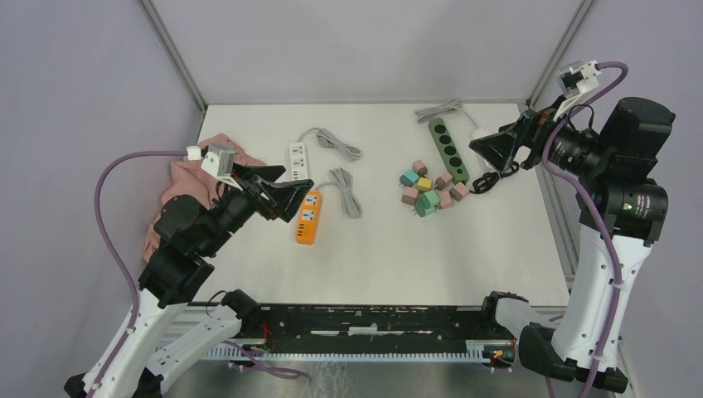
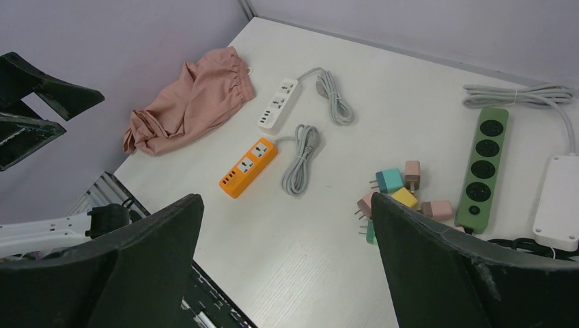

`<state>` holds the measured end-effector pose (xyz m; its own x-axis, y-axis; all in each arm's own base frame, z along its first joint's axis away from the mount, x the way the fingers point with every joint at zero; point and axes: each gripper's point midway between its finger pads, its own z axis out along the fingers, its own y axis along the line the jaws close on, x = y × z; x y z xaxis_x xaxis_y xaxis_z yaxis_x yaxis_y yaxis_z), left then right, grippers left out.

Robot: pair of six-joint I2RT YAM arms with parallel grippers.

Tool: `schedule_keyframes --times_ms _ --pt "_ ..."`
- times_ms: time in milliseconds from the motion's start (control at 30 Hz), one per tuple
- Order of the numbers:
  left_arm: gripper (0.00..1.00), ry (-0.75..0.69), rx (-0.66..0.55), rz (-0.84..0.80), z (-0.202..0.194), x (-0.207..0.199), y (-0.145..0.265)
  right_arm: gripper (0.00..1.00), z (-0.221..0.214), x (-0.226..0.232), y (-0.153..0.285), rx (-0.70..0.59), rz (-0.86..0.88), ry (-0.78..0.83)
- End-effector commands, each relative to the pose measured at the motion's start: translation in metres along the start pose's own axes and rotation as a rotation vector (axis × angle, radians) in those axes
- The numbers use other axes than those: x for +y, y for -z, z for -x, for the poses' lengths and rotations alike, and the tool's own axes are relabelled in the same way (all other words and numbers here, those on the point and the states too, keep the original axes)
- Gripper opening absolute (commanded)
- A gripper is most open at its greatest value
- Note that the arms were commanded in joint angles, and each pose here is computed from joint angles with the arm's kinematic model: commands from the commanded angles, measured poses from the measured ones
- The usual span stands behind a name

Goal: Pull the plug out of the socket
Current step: Reset both arms

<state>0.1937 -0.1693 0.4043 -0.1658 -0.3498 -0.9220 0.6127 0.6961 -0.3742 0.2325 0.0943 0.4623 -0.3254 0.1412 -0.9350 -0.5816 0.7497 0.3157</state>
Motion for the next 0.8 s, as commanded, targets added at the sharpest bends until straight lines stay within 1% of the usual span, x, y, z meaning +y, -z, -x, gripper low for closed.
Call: schedule_keyframes --times_ms 0,767 --pt "0.99 -0.043 -0.026 0.003 0.0081 0.0007 0.0015 0.99 0.0087 0.0032 0.0041 -0.035 -0.010 0.038" --pt "0.99 -0.047 -0.017 0.005 0.0051 0.0020 0.0005 0.99 0.0076 0.0019 0.0038 -0.033 -0.013 0.041"
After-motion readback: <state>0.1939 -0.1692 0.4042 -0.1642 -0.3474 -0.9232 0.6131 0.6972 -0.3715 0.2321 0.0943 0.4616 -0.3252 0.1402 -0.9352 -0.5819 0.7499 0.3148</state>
